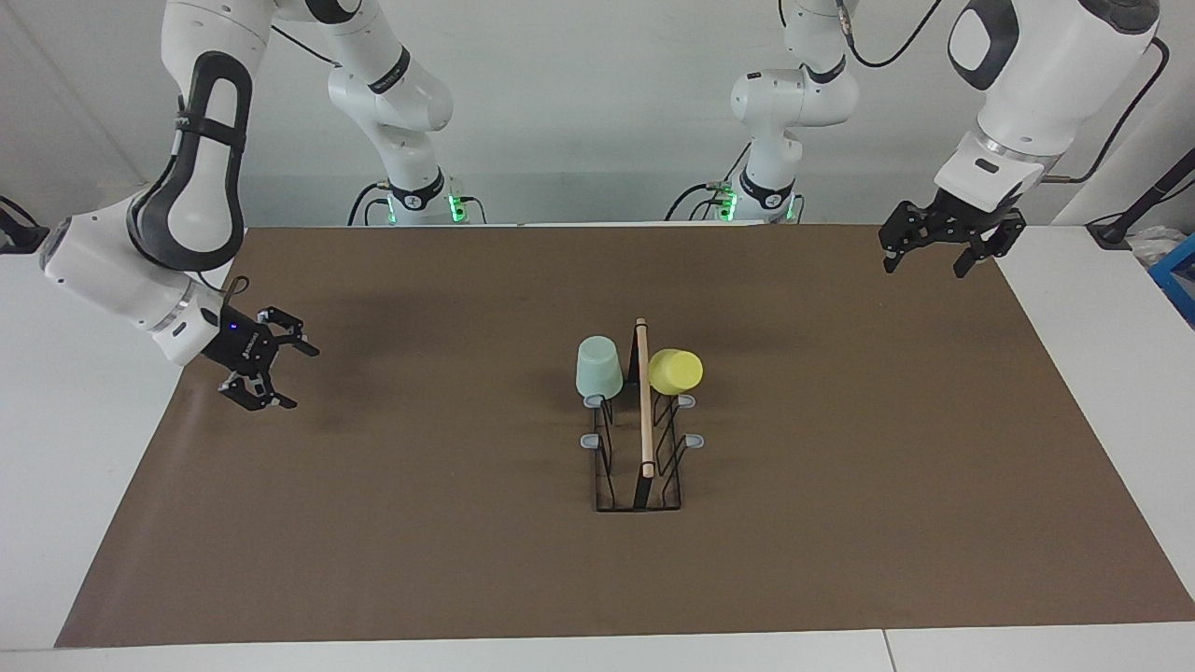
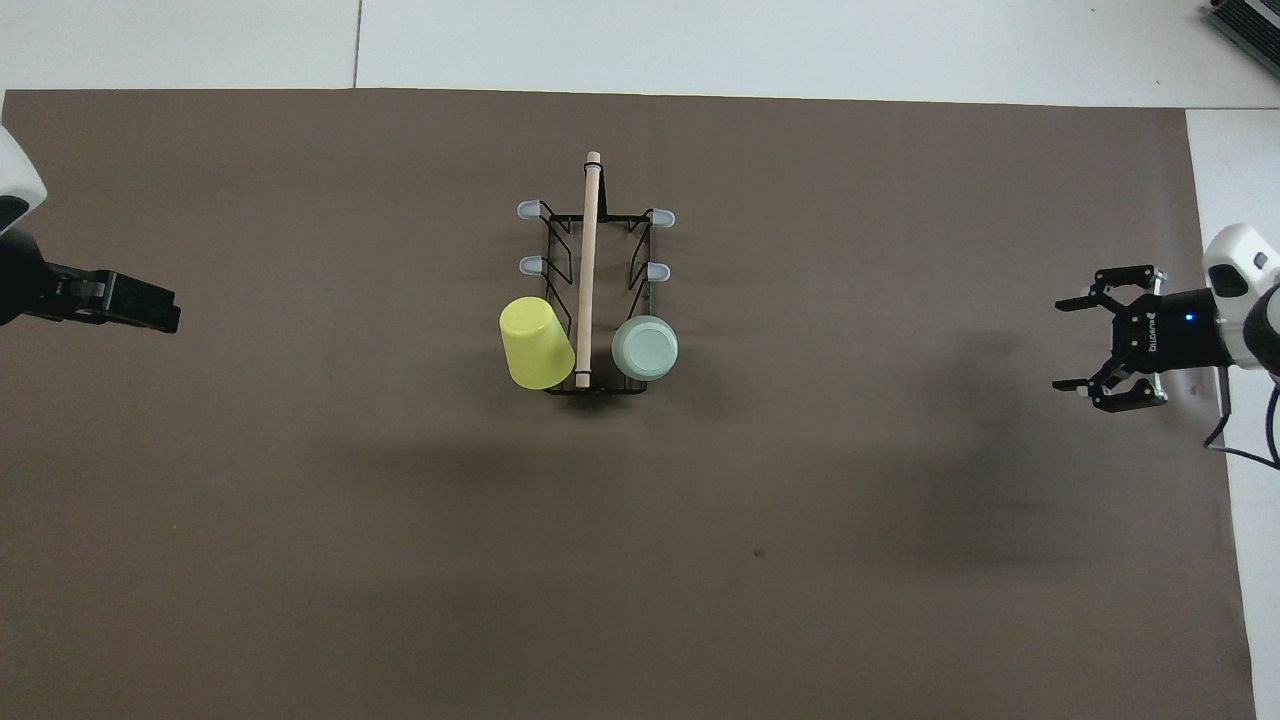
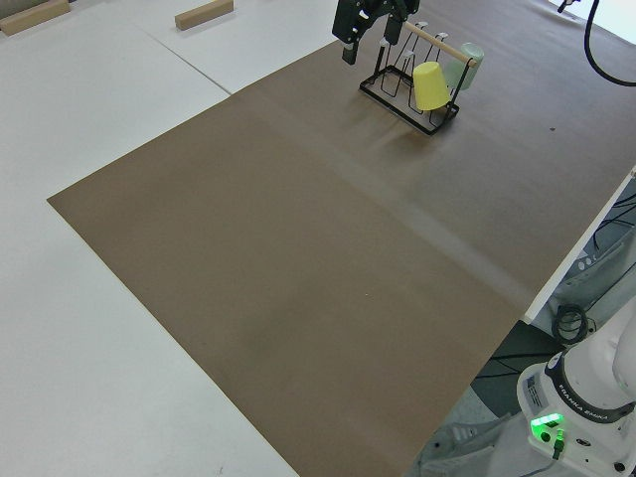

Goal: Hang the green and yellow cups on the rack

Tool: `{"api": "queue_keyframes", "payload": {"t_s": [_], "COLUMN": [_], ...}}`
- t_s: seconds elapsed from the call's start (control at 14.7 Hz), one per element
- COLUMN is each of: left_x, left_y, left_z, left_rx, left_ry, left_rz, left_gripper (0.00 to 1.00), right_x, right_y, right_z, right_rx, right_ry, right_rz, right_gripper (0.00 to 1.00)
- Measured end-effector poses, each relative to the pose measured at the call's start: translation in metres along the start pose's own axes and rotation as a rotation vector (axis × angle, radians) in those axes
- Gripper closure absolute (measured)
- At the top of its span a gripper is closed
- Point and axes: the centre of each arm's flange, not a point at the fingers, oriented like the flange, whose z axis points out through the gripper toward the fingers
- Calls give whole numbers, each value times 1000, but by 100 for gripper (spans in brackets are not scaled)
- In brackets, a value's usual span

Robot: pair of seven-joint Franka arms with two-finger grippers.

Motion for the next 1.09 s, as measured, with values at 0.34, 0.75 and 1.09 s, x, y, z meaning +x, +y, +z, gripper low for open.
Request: {"api": "queue_keyframes", "payload": {"t_s": [0.34, 0.75, 1.09], "left_x": [-4, -6, -6], "left_y": [0, -1, -1], "left_z": [0, 0, -1], "left_rx": [-1, -1, -1], "left_ry": [-10, -13, -12], "left_rz": [-5, -7, -7], "left_gripper": [0, 0, 0], "right_x": [13, 166, 213], "right_y": [-4, -45, -67], "right_z": [-10, -42, -62], "right_rx": [8, -64, -139], "right_ry": [-162, -414, -419], "right_rz": [211, 553, 841], "right_gripper": [0, 0, 0]}}
